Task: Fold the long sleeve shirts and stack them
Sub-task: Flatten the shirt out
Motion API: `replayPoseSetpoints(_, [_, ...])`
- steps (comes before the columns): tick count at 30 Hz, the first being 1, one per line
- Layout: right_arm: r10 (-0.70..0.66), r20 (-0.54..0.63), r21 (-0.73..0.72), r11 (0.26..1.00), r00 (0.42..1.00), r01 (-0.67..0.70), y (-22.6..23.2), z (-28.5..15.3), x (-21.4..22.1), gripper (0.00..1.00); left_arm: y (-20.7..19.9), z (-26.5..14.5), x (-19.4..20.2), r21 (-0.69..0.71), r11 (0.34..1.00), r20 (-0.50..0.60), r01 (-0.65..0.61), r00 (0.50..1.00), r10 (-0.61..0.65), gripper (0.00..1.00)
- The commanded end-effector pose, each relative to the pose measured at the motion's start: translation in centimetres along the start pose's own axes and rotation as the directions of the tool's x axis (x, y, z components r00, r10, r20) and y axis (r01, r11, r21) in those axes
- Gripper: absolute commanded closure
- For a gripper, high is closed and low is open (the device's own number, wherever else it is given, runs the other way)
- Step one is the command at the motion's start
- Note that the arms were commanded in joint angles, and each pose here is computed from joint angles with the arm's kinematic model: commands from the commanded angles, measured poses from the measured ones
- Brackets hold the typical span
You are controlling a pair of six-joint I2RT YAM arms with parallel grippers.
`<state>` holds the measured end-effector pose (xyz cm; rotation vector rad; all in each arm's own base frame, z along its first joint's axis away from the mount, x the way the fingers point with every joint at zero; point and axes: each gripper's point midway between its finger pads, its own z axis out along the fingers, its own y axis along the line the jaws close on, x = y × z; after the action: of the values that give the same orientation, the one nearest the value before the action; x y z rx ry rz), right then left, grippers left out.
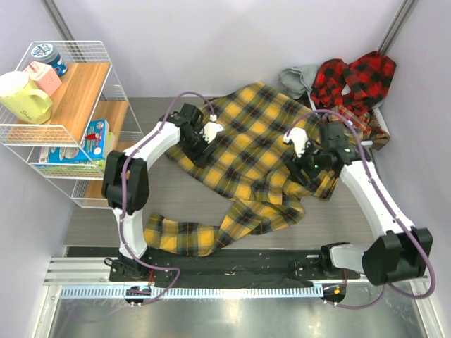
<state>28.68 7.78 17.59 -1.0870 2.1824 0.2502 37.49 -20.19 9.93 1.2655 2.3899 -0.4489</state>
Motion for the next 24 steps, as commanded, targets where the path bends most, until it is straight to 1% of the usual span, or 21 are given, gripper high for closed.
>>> replayPoseSetpoints(1, [0.134,-0.115,-0.030,0.990,0.984,-0.138,2.0,3.4,1.5,0.32,5.4,0.5,1.1,-0.186,0.979,-0.100,-0.079,0.993,0.062,0.41])
replayPoseSetpoints(2, [0.159,-0.136,-0.034,0.986,0.978,-0.165,2.4,4.2,1.8,0.33,5.9,1.0,1.6,-0.191,0.979,-0.113,-0.074,0.992,0.053,0.42])
replayPoseSetpoints(3, [0.153,-0.182,-0.043,0.986,0.971,-0.164,3.1,5.4,2.8,0.36,6.2,1.5,2.1,-0.198,0.977,-0.133,-0.074,0.990,0.047,0.42])
replayPoseSetpoints(4, [0.161,-0.212,-0.038,0.984,0.964,-0.173,3.2,6.1,3.6,0.37,6.8,2.3,3.3,-0.213,0.974,-0.176,-0.073,0.984,0.035,0.43])
replayPoseSetpoints(5, [0.168,-0.235,-0.038,0.983,0.957,-0.182,3.5,6.6,4.4,0.39,7.3,2.7,3.8,-0.225,0.972,-0.192,-0.073,0.981,0.029,0.43])
replayPoseSetpoints(6, [0.179,-0.283,-0.048,0.978,0.942,-0.201,4.1,7.4,6.0,0.41,7.5,3.1,4.4,-0.223,0.971,-0.218,-0.089,0.975,0.039,0.44])
replayPoseSetpoints(8, [0.183,-0.335,-0.026,0.979,0.924,-0.203,4.1,8.0,7.8,0.44,7.6,4.1,6.6,-0.212,0.973,-0.287,-0.092,0.957,0.028,0.47])
replayPoseSetpoints(9, [0.178,-0.374,-0.026,0.979,0.910,-0.203,4.5,8.2,9.2,0.47,7.3,4.4,7.5,-0.198,0.976,-0.313,-0.093,0.949,0.028,0.50])
replayPoseSetpoints(10, [0.174,-0.405,-0.009,0.981,0.897,-0.195,4.4,8.2,10.2,0.48,6.7,4.7,8.7,-0.177,0.980,-0.341,-0.087,0.940,0.022,0.56])
replayPoseSetpoints(13, [0.153,-0.476,-0.008,0.984,0.866,-0.178,5.2,7.8,13.0,0.50,4.8,4.6,11.0,-0.121,0.990,-0.393,-0.077,0.919,0.024,0.61])
replayPoseSetpoints(15, [0.135,-0.529,0.000,0.987,0.838,-0.159,5.8,7.0,15.2,0.52,2.4,4.2,13.3,-0.071,0.995,-0.448,-0.076,0.893,0.036,0.64])
replayPoseSetpoints(16, [0.108,-0.545,-0.005,0.991,0.831,-0.132,5.7,6.6,15.9,0.53,1.4,3.9,14.1,-0.052,0.996,-0.467,-0.075,0.883,0.043,0.67])
replayPoseSetpoints(17, [0.104,-0.552,0.020,0.994,0.827,-0.112,5.2,5.7,16.4,0.54,0.0,3.7,14.4,-0.026,0.995,-0.482,-0.092,0.873,0.068,0.68])
replayPoseSetpoints(18, [0.096,-0.586,0.003,0.993,0.804,-0.116,5.8,4.6,17.7,0.55,-2.2,2.5,15.7,0.018,0.996,-0.503,-0.088,0.860,0.085,0.69])
replayPoseSetpoints(19, [0.056,-0.596,-0.021,0.996,0.801,-0.085,5.6,3.8,18.4,0.55,-4.3,2.2,15.7,0.050,0.993,-0.512,-0.103,0.851,0.114,0.70])
replayPoseSetpoints(20, [0.072,-0.626,0.010,0.996,0.776,-0.085,5.0,1.9,19.5,0.55,-6.2,1.6,16.9,0.093,0.991,-0.538,-0.098,0.832,0.133,0.71])
replayPoseSetpoints(21, [0.067,-0.640,0.005,0.997,0.765,-0.083,4.8,0.9,20.3,0.55,-8.2,0.6,16.1,0.134,0.985,-0.504,-0.105,0.849,0.160,0.71])
replayPoseSetpoints(22, [0.017,-0.650,-0.025,0.999,0.760,-0.043,4.2,0.0,20.7,0.55,-11.0,-0.4,16.4,0.201,0.972,-0.529,-0.125,0.821,0.215,0.71])
replayPoseSetpoints(23, [0.025,-0.675,-0.030,0.998,0.738,-0.061,4.2,-1.5,21.7,0.55,-12.3,-0.9,16.0,0.215,0.969,-0.520,-0.125,0.825,0.222,0.69])
replayPoseSetpoints(24, [0.036,-0.676,-0.017,0.998,0.736,-0.064,3.4,-2.5,21.6,0.55,-13.7,-1.4,14.4,0.246,0.961,-0.461,-0.124,0.858,0.229,0.68])
